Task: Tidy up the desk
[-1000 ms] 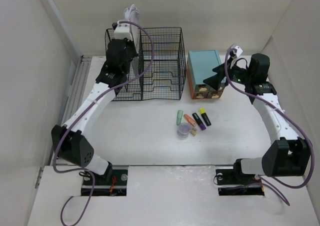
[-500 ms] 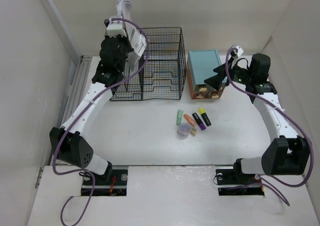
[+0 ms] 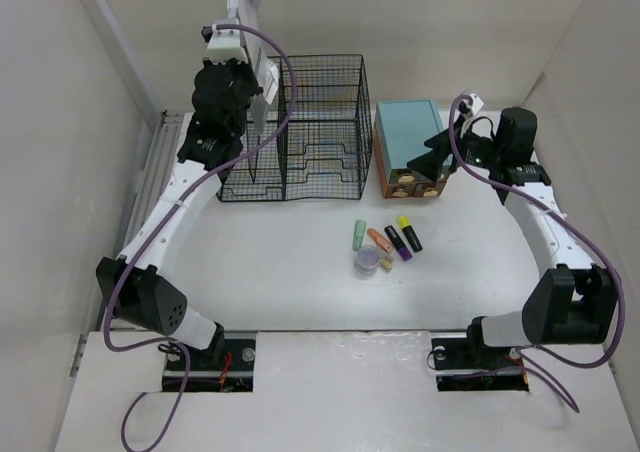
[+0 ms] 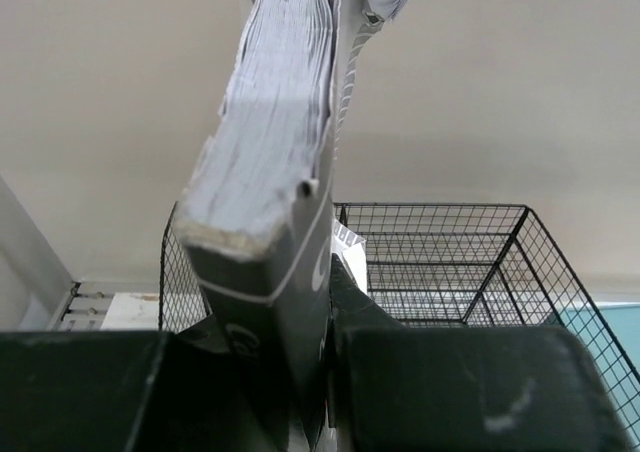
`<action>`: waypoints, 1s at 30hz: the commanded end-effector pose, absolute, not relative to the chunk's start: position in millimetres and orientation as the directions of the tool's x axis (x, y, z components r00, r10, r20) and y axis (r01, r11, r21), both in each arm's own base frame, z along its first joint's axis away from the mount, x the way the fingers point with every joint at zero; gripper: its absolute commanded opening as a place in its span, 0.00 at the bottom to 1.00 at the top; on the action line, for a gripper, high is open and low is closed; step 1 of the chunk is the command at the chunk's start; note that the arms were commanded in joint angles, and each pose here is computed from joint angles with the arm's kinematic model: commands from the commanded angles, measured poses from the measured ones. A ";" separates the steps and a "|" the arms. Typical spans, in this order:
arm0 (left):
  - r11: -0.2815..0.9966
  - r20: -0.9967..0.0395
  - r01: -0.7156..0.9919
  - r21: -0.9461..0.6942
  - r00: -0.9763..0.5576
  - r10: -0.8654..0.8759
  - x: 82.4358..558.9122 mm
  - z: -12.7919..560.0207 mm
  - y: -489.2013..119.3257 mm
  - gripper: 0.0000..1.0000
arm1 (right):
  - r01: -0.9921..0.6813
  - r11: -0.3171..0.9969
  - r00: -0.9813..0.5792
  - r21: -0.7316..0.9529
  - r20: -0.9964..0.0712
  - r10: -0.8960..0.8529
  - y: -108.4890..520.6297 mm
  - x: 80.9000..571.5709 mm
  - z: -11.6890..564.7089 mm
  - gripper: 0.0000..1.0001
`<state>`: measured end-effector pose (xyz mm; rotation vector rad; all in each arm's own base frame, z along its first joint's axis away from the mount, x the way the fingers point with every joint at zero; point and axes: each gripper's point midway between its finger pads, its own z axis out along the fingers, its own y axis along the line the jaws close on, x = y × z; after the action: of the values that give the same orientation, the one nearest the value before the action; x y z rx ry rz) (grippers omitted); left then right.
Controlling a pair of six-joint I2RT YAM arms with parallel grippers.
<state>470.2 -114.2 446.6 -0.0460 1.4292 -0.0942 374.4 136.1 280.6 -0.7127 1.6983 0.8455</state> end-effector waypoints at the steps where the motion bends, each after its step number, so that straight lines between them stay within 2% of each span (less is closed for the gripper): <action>1: 0.990 -0.934 0.030 -0.135 0.329 -0.138 459.7 512.9 -98.9 0.00 | -0.823 0.548 -0.217 0.151 -0.975 -0.056 137.0 373.2 290.4 1.00; 16: 0.994 -0.956 0.055 -0.097 0.271 -0.108 516.4 435.8 -114.0 0.00 | -0.825 0.540 -0.236 0.167 -0.970 -0.060 137.7 374.5 282.9 1.00; 26: 0.996 -0.967 0.039 -0.077 0.241 -0.084 533.4 362.9 -109.3 0.00 | -0.837 0.521 -0.241 0.167 -0.967 -0.077 138.6 377.1 276.5 1.00; 30: 0.994 -0.948 0.026 -0.107 0.299 -0.110 531.5 340.1 -105.3 0.00 | -0.854 0.491 -0.240 0.171 -0.967 -0.081 141.4 373.7 273.8 1.00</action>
<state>537.8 -111.2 252.7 0.0080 1.5981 -0.0266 374.1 138.7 259.7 -0.7458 1.7347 0.8913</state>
